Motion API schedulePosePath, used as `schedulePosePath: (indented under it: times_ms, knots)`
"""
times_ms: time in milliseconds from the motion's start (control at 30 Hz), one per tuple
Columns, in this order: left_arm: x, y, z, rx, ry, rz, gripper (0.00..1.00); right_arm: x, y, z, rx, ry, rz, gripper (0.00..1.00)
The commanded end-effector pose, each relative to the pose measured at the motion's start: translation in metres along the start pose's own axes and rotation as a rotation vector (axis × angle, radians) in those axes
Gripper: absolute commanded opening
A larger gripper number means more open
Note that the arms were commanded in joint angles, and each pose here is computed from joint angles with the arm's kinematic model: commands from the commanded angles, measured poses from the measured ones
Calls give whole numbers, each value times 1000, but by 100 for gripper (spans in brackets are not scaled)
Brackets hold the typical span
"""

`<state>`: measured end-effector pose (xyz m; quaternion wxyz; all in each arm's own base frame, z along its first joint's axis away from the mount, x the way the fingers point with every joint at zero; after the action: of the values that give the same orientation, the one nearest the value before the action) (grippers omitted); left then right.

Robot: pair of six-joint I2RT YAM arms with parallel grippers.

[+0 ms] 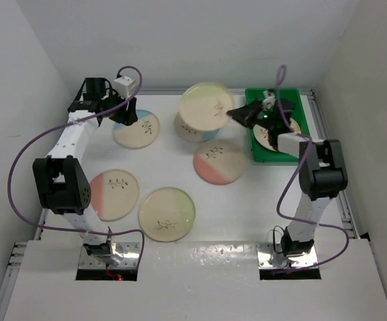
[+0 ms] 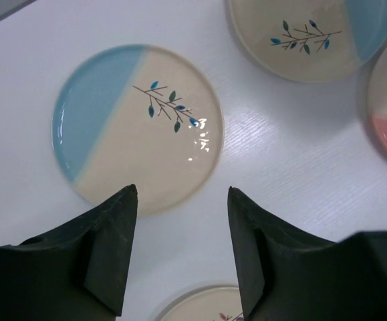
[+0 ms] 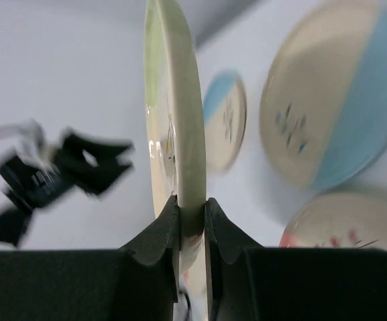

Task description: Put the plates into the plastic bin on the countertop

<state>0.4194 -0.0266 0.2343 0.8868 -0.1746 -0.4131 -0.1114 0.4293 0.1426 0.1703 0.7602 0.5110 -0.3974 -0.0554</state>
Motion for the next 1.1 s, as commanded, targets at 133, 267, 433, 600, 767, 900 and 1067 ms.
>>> schedulePosePath:
  times_ms: [133,267,433,600,767,900,1067]
  knots:
    - [-15,-8,5,-32,31,-1,59,83,-7,97,-91,-517,-35,0]
    - [-34,-7,0,-37,82,3,58,75,-42,151,-272,-703,-85,0]
    - [-50,-9,-3,-41,134,1,58,76,-64,180,-400,-833,-94,0]
    - [-56,-16,-6,-58,156,-13,58,80,-77,198,-411,-911,-121,0]
    - [-63,-21,-10,-62,180,-19,58,71,-100,187,-509,-802,-139,0]
    - [-67,-33,-16,-81,207,-48,58,63,-112,176,-585,-684,-129,0]
    - [-87,-55,-26,-122,292,-104,58,38,-130,170,-750,-517,-152,15]
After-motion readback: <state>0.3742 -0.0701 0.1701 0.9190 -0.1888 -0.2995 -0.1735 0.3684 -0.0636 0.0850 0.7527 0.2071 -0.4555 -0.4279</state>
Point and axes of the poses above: each gripper's point midway between its finger pads, its own z axis back along the fingers, its own y axis along the line the jaws close on, x = y × z, the point moved 6 cm from there along z, back along the fingers, and after that the axes turned 15 degrees about z, right-handed, at the moved point
